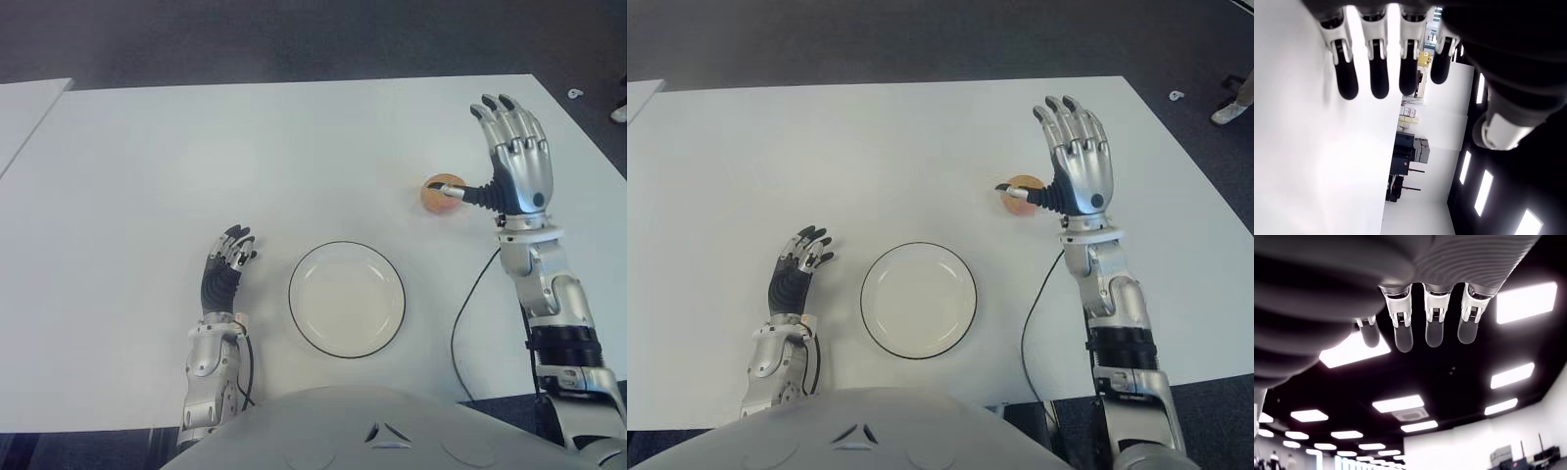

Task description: Put the apples into the plate.

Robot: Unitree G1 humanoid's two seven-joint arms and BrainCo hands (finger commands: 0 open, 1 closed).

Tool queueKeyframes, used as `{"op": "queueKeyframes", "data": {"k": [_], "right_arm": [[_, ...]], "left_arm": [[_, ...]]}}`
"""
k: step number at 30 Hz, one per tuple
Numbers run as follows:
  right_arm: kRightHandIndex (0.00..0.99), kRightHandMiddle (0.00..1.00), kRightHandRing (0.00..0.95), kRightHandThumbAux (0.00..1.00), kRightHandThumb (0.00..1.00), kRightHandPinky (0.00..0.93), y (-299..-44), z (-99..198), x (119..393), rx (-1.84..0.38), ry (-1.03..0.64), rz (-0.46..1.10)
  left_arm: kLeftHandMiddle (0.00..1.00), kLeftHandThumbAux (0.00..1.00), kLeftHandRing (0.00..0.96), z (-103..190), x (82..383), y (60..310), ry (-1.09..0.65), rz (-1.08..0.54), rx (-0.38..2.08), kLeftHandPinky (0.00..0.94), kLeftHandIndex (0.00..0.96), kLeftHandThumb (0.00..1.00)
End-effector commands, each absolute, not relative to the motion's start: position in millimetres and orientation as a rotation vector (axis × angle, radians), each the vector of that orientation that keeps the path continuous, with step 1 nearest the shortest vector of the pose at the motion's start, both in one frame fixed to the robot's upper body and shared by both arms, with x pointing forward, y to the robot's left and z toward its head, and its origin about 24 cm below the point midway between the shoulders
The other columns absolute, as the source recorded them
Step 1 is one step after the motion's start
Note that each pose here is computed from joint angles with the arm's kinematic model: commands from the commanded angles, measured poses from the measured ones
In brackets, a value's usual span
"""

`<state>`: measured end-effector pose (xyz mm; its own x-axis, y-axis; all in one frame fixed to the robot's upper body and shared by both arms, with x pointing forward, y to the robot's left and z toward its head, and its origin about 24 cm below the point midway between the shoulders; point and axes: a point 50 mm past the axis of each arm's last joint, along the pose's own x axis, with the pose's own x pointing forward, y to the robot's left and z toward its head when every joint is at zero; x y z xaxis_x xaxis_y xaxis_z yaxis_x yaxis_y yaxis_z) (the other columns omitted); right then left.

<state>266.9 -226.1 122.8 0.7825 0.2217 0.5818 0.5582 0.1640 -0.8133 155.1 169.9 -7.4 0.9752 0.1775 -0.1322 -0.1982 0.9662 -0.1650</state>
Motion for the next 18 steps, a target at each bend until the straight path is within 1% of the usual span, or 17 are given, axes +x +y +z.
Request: {"op": "queueKeyframes", "data": {"k": [1, 2, 5, 6, 8, 9, 10, 12, 15, 18], "right_arm": [[0.093, 0.112, 0.052, 0.472, 0.503, 0.000, -224.2, 120.9, 274.3, -1.486, -0.657, -0.241], [0.092, 0.112, 0.051, 0.473, 0.502, 0.000, -224.0, 120.7, 274.6, -1.487, -0.656, -0.241], [0.085, 0.100, 0.039, 0.474, 0.491, 0.000, -230.0, 115.2, 296.0, -1.542, -0.569, -0.193], [0.084, 0.099, 0.037, 0.475, 0.490, 0.000, -233.2, 110.5, 307.9, -1.571, -0.520, -0.171], [0.075, 0.084, 0.021, 0.459, 0.478, 0.000, -236.6, 105.6, 319.7, -1.603, -0.470, -0.150], [0.074, 0.081, 0.019, 0.457, 0.476, 0.000, -238.1, 98.4, 329.1, -1.634, -0.438, -0.118], [0.065, 0.072, 0.012, 0.436, 0.447, 0.000, -239.0, 93.9, 334.3, -1.655, -0.422, -0.097], [0.057, 0.063, 0.006, 0.418, 0.422, 0.000, -240.2, 89.7, 339.6, -1.676, -0.407, -0.076], [0.040, 0.040, 0.001, 0.384, 0.389, 0.000, -240.0, 85.4, 347.9, -1.664, -0.345, 0.005], [0.027, 0.022, 0.000, 0.363, 0.371, 0.000, -239.6, 83.8, 352.5, -1.597, -0.291, 0.056]], "left_arm": [[0.229, 0.580, 0.256, -13.8, 154.1, 170.4, 0.151, 0.188, -0.179, 0.300, 0.220, 0.388], [0.229, 0.580, 0.256, -13.8, 154.3, 170.5, 0.151, 0.188, -0.179, 0.300, 0.221, 0.388], [0.232, 0.581, 0.257, -13.6, 154.6, 169.9, 0.150, 0.184, -0.178, 0.303, 0.224, 0.391], [0.232, 0.581, 0.257, -13.5, 154.9, 169.5, 0.147, 0.183, -0.182, 0.303, 0.224, 0.391], [0.233, 0.583, 0.257, -13.4, 155.3, 169.2, 0.144, 0.182, -0.185, 0.303, 0.228, 0.394], [0.233, 0.583, 0.256, -13.4, 155.6, 169.2, 0.142, 0.178, -0.186, 0.303, 0.228, 0.394], [0.230, 0.582, 0.253, -13.4, 155.8, 169.3, 0.142, 0.174, -0.185, 0.300, 0.225, 0.389], [0.228, 0.582, 0.251, -13.3, 155.9, 169.4, 0.141, 0.171, -0.185, 0.297, 0.222, 0.384], [0.228, 0.583, 0.252, -13.4, 155.4, 169.5, 0.150, 0.177, -0.181, 0.297, 0.223, 0.387], [0.229, 0.582, 0.255, -11.9, 154.2, 169.6, 0.145, 0.182, -0.175, 0.298, 0.225, 0.389]]}}
